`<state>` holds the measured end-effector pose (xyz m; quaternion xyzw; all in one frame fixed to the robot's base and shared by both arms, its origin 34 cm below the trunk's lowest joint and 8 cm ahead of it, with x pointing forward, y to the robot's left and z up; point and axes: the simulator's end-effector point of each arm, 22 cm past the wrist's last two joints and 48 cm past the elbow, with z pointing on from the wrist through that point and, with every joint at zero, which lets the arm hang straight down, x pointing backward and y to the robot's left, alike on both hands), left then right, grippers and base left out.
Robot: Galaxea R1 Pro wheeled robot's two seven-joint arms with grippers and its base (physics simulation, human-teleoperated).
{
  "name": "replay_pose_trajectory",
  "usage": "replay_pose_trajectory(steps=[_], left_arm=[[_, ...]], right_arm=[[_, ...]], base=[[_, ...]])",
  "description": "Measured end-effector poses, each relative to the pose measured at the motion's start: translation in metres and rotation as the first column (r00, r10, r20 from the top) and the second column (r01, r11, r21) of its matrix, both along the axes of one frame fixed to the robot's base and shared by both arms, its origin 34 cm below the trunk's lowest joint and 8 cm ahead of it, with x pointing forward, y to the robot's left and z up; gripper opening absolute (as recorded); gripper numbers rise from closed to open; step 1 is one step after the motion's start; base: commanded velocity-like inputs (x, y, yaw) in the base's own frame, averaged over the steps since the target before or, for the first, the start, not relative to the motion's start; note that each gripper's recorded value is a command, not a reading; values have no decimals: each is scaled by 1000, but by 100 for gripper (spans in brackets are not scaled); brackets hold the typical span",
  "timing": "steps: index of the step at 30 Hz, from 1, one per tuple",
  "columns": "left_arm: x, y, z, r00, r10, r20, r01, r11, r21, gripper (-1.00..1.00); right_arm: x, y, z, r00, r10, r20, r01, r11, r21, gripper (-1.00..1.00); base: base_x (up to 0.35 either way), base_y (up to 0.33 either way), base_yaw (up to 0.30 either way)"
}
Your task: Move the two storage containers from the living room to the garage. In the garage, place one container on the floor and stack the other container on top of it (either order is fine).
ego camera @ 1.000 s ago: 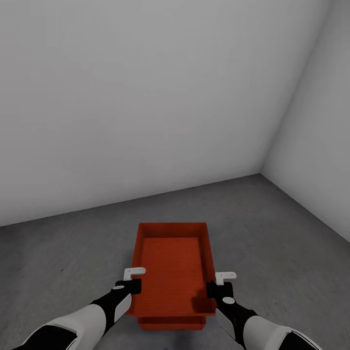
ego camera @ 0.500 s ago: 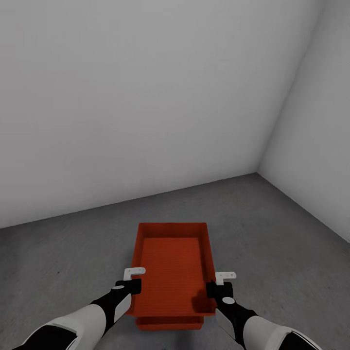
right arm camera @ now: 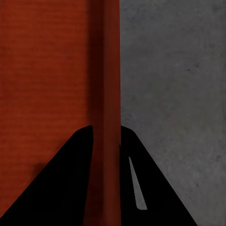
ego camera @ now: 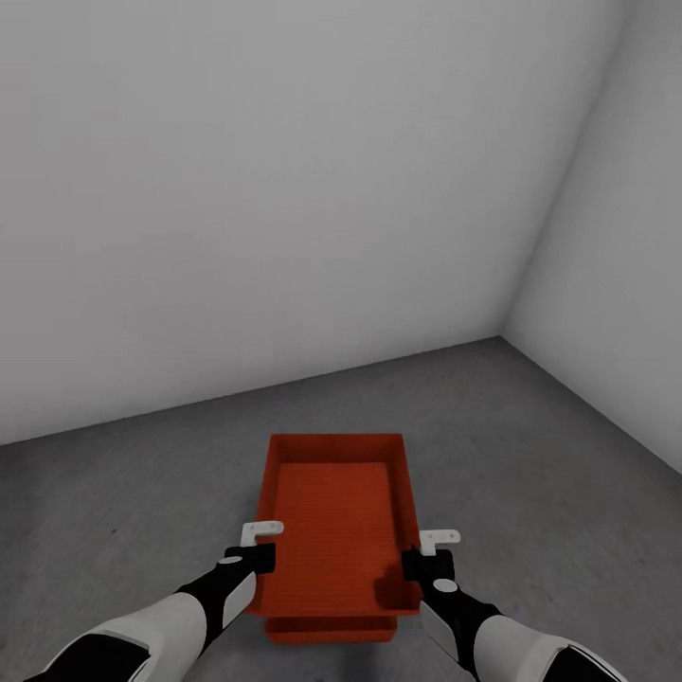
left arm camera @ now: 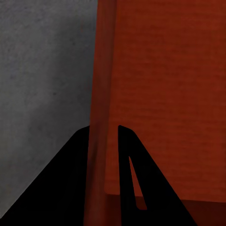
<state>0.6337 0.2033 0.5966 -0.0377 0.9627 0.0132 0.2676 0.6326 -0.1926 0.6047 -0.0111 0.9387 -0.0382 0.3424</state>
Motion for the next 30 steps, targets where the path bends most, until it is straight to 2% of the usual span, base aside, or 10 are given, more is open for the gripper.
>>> replay_pose_trajectory(steps=[30], left_arm=[[-6,0,-10,1000,0,-21,0,1000,0,-100]], right_arm=[[-6,0,-10,1000,-1,-21,1,1000,1,-100]], base=[[0,5,0]])
